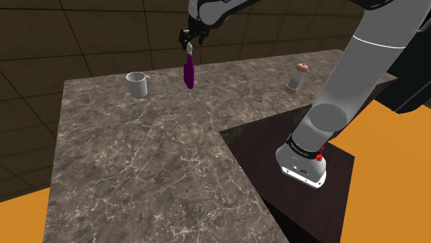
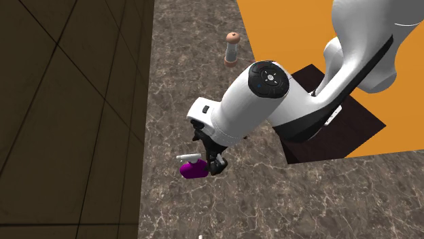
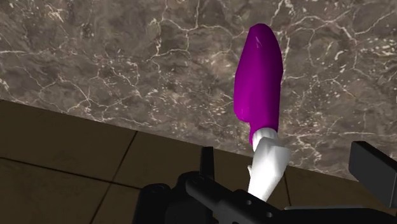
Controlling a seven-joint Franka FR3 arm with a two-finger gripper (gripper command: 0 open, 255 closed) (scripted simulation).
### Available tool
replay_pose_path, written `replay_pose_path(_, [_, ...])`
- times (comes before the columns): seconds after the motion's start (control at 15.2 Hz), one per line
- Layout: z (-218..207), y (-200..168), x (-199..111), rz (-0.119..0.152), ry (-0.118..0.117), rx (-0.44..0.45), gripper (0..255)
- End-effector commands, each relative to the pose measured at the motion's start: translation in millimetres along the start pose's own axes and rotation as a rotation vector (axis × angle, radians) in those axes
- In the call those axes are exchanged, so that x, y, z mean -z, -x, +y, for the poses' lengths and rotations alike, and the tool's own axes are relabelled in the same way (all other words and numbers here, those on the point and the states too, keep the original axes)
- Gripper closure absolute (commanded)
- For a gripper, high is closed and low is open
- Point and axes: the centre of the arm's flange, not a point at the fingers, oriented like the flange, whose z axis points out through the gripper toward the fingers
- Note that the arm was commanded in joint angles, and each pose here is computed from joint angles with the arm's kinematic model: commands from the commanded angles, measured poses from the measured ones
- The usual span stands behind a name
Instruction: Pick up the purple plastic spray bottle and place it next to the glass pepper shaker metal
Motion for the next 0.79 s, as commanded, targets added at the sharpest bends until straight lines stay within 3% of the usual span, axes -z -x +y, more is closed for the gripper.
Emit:
replay_pose_path(0.0, [-1, -1, -12, 0.002, 0.0, 0.0, 0])
replay_pose_path(0.26, [-1, -1, -30, 0.002, 0.0, 0.0, 0])
replay_pose_path(0.73, [-1, -1, -30, 0.001, 0.0, 0.0, 0])
